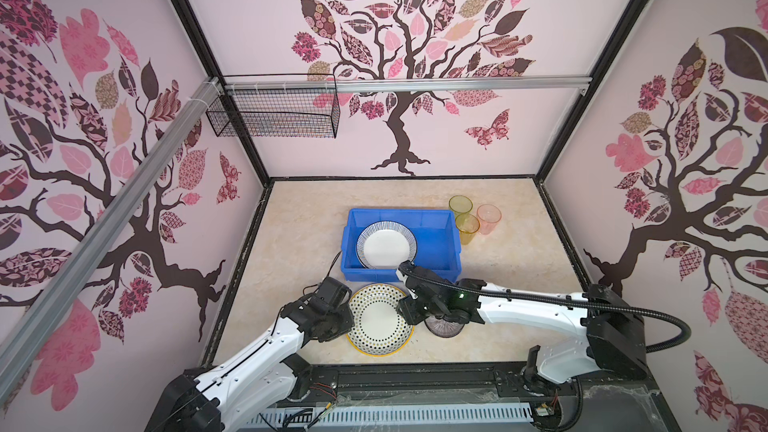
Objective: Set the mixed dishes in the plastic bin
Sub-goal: 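Lower the left gripper onto the dotted plate's rim nearest the robot, then pinch the dotted plate rim with the left gripper and tilt it up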
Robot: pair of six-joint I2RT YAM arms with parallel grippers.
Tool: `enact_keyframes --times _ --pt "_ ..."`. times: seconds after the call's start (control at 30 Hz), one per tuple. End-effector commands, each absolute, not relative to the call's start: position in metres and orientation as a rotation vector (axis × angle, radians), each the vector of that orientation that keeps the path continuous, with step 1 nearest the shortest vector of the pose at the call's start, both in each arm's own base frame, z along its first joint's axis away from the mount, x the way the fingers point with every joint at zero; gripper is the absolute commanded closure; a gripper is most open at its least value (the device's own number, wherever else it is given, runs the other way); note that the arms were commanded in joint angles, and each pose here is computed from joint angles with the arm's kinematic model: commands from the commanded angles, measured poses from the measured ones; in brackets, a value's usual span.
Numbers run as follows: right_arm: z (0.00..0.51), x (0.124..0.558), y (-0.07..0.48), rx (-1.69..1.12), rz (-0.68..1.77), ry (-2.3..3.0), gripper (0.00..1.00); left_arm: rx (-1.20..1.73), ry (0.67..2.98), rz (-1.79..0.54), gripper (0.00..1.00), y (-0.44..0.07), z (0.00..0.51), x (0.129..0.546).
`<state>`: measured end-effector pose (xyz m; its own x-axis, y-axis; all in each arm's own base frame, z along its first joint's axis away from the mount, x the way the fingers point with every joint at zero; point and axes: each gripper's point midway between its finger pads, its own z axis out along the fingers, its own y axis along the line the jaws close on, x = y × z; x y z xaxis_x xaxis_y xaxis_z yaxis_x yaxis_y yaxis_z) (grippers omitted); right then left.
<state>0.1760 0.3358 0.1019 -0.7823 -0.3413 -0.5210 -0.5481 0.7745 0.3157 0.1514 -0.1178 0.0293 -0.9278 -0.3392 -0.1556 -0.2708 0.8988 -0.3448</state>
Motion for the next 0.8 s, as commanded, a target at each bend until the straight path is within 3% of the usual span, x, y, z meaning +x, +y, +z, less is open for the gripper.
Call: enact_keyframes --times 0.0,0.17,0.77 --pt "0.127 0.175 0.339 -0.647 0.700 2.488 0.46 -0.473 2.861 -0.472 0.89 -0.115 0.025 0.146" --pt "0.129 0.175 0.339 -0.640 0.711 2.486 0.46 -0.470 2.856 -0.483 1.00 -0.116 0.026 0.145" --pt "0.147 0.173 0.343 -0.634 0.775 2.453 0.46 -0.464 2.804 -0.507 1.00 -0.116 0.057 0.150"
